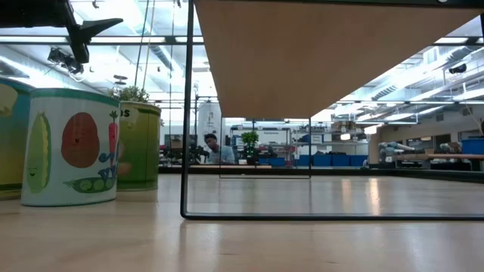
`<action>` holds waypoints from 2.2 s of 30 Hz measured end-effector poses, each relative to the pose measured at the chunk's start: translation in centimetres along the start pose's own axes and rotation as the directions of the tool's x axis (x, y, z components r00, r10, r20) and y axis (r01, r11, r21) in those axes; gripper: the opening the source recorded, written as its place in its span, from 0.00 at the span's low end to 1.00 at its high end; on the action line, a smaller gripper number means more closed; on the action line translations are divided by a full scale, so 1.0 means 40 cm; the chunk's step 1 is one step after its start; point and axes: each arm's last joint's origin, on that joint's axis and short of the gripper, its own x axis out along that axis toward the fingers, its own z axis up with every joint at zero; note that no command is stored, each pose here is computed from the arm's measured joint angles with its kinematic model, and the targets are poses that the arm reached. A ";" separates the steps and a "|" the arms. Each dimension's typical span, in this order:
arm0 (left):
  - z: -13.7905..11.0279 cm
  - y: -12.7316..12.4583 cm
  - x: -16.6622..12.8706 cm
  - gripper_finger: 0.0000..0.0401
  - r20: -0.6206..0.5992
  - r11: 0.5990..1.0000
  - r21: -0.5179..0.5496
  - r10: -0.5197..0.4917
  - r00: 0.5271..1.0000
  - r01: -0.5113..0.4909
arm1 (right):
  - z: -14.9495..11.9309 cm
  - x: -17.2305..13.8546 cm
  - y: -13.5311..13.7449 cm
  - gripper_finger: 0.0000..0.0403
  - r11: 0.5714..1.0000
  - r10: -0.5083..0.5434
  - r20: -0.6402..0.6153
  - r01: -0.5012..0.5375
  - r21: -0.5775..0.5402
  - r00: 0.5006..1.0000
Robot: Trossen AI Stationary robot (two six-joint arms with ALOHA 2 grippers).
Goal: Pick and place cans onto a shelf
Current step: Put the canned peas on the shelf
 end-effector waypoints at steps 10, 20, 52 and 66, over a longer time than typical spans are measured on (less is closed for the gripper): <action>0.000 0.000 0.000 0.58 -0.002 1.000 -0.029 -0.002 1.000 0.002 | 0.031 -0.087 -0.050 0.75 1.000 -0.009 -0.032 0.009 -0.011 0.999; -0.012 0.003 0.000 0.58 -0.087 0.999 -0.037 -0.035 0.996 0.032 | 0.189 -0.249 -0.187 0.73 0.994 0.074 0.032 -0.071 -0.083 0.997; -0.054 0.030 0.029 0.58 -0.147 0.988 -0.007 0.155 0.977 -0.157 | 0.842 -0.471 -0.322 0.73 0.685 0.047 0.187 0.104 -0.721 0.981; -0.053 0.029 0.029 0.58 -0.146 0.989 0.000 0.146 0.978 -0.148 | 0.900 -0.391 -0.281 0.85 0.659 -0.019 0.125 0.106 -0.745 0.992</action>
